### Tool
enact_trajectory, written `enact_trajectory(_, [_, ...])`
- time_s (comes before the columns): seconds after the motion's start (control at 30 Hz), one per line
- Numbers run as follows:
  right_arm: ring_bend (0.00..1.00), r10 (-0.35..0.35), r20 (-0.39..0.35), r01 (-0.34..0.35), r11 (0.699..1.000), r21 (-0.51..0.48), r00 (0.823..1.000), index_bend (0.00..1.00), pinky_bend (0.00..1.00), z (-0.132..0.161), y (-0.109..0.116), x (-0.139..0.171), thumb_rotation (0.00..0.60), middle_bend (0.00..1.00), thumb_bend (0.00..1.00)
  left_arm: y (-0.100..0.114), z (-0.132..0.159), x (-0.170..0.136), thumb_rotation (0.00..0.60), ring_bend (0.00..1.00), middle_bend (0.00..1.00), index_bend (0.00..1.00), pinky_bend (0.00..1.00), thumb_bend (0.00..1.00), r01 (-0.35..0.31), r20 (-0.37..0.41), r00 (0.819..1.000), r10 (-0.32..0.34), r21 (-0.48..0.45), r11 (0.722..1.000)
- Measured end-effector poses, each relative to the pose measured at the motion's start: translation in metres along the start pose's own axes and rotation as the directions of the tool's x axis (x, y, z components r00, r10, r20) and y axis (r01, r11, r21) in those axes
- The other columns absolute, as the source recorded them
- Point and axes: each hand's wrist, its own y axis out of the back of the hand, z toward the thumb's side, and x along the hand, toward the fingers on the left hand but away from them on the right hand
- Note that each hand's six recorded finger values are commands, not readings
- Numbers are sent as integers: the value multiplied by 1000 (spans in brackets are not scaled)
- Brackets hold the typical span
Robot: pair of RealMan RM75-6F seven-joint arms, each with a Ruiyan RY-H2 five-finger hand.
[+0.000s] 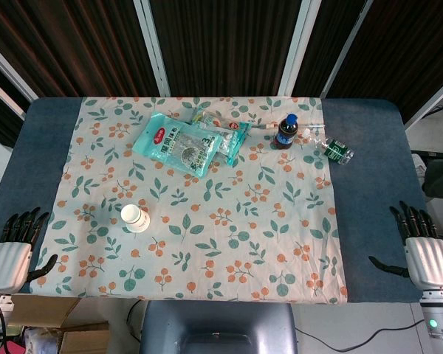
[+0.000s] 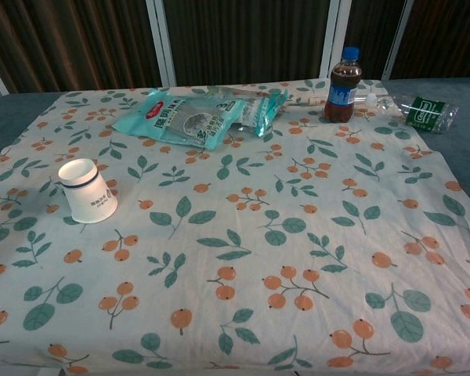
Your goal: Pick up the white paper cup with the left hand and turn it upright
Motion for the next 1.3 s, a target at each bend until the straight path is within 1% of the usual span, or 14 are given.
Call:
enact_trajectory(0.2, [0, 3, -5, -3, 1000, -6, 1000, 0, 0, -1, -1, 1, 452, 0, 0, -2, 1, -1, 525, 0, 0, 0, 0, 277, 12, -4, 1000, -12, 2, 1000])
enact_trajectory(0.43, [0, 2, -3, -2, 1000, -5, 1000, 0, 0, -4, -2, 3, 452, 0, 0, -2, 7, 2, 527, 0, 0, 0, 0, 279, 15, 15, 1000, -16, 14, 1000])
enact_trajectory(0.5, [0, 1, -5, -1, 1000, -3, 1000, 0, 0, -4, -1, 3, 452, 0, 0, -1, 10, 3, 541, 0, 0, 0, 0, 281, 15, 23, 1000, -16, 23, 1000])
enact_trajectory(0.67, [0, -1, -9, 1, 1000, -1, 1000, 0, 0, -2, 0, 3, 452, 0, 0, 7, 27, 11, 575, 0, 0, 0, 0, 287, 16, 76, 997, -21, 72, 997])
enact_trajectory(0.8, [0, -5, -11, 5, 1000, 3, 1000, 0, 0, -1, 2, 3, 453, 0, 0, 13, 52, 27, 598, 0, 0, 0, 0, 288, 38, 151, 987, -55, 114, 993])
enact_trajectory(0.9, [0, -8, -15, 8, 1000, -6, 1000, 0, 0, -1, 2, 4, 452, 0, 0, 14, 70, 42, 597, 0, 0, 0, 0, 289, 52, 197, 977, -86, 171, 984])
enact_trajectory(1.03, [0, -5, -13, 5, 1000, 0, 1000, 0, 0, -2, 2, 6, 452, 0, 0, 12, 94, 60, 600, 0, 0, 0, 0, 314, 63, 243, 961, -130, 267, 962])
enact_trajectory(1.17, [0, -11, -3, 11, 1000, -2, 1000, 0, 0, -5, 4, 7, 455, 0, 0, 6, 118, 74, 600, 0, 0, 0, 0, 316, 68, 273, 947, -171, 348, 935])
enact_trajectory(1.3, [0, -13, -4, 13, 1000, -1, 1000, 0, 0, -5, 5, 8, 453, 0, 0, 1, 138, 85, 600, 0, 0, 0, 0, 317, 59, 284, 939, -192, 418, 906])
